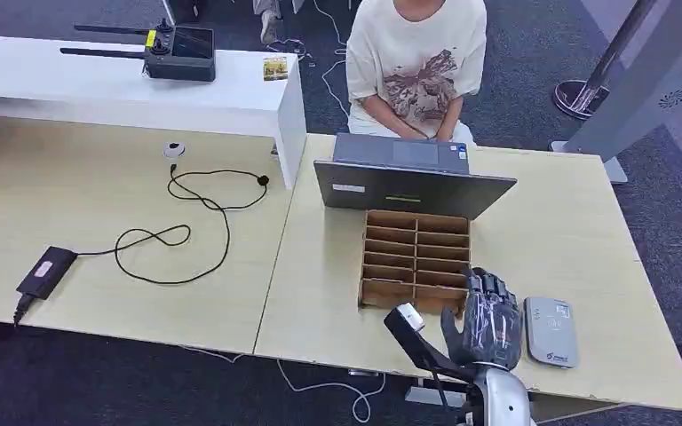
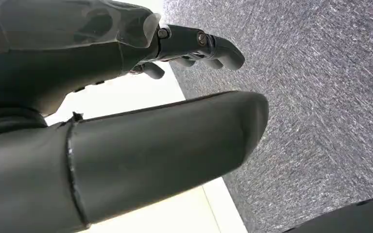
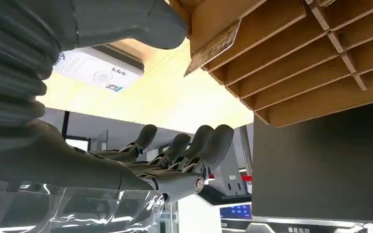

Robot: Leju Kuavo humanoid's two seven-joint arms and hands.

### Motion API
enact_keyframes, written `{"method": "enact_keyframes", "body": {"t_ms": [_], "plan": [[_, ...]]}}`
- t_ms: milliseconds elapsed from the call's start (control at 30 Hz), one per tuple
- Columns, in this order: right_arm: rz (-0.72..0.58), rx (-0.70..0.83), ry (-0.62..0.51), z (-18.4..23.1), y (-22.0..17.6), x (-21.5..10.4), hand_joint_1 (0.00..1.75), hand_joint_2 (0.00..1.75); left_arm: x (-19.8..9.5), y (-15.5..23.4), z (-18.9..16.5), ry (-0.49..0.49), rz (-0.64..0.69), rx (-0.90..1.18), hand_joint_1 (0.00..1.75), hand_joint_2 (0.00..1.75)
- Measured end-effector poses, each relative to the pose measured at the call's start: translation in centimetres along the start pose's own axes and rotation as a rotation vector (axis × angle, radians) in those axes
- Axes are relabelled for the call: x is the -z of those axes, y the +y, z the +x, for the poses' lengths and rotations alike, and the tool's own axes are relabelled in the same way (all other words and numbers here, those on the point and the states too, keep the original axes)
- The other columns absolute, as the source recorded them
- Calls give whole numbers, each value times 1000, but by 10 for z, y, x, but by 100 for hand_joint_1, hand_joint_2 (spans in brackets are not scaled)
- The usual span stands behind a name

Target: Pass the card to the sensor for recognition and then transmit it.

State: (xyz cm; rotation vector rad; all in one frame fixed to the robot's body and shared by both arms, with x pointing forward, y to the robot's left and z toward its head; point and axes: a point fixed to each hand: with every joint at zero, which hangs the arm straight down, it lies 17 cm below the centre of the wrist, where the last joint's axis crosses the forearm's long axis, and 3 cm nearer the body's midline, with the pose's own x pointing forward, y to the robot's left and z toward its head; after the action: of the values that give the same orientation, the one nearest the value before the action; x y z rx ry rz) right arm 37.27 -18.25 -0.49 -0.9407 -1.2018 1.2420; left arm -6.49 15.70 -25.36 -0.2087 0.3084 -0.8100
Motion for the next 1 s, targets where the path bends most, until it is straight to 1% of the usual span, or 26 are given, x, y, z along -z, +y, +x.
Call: {"method": "enact_keyframes", "body": {"t_ms": [33, 267, 333, 400, 433, 500, 767, 967, 1000], "plan": [[-1, 0, 0, 0, 0, 0, 61, 175, 0, 0, 0, 0, 0, 0, 0, 0], [4, -3, -6, 0, 1, 2, 63, 175, 0, 0, 0, 0, 1, 0, 0, 0], [5, -3, -7, 1, 1, 2, 58, 175, 0, 0, 0, 0, 1, 0, 0, 0], [6, -4, -9, 1, 2, 3, 58, 175, 0, 0, 0, 0, 1, -1, 0, 0], [7, -4, -9, 1, 2, 3, 61, 175, 0, 0, 0, 0, 1, -1, 0, 0], [7, -4, -10, 1, 2, 3, 58, 175, 0, 0, 0, 0, 1, 0, 0, 0], [10, -13, -22, 3, 2, 7, 58, 175, 0, 0, 0, 1, 3, 4, 0, 0], [17, -22, -26, 3, 5, 7, 65, 175, 0, 1, 0, 0, 4, 8, 0, 0], [17, -24, -28, 4, 6, 8, 63, 175, 0, 1, 0, 0, 4, 9, 0, 0]]}}
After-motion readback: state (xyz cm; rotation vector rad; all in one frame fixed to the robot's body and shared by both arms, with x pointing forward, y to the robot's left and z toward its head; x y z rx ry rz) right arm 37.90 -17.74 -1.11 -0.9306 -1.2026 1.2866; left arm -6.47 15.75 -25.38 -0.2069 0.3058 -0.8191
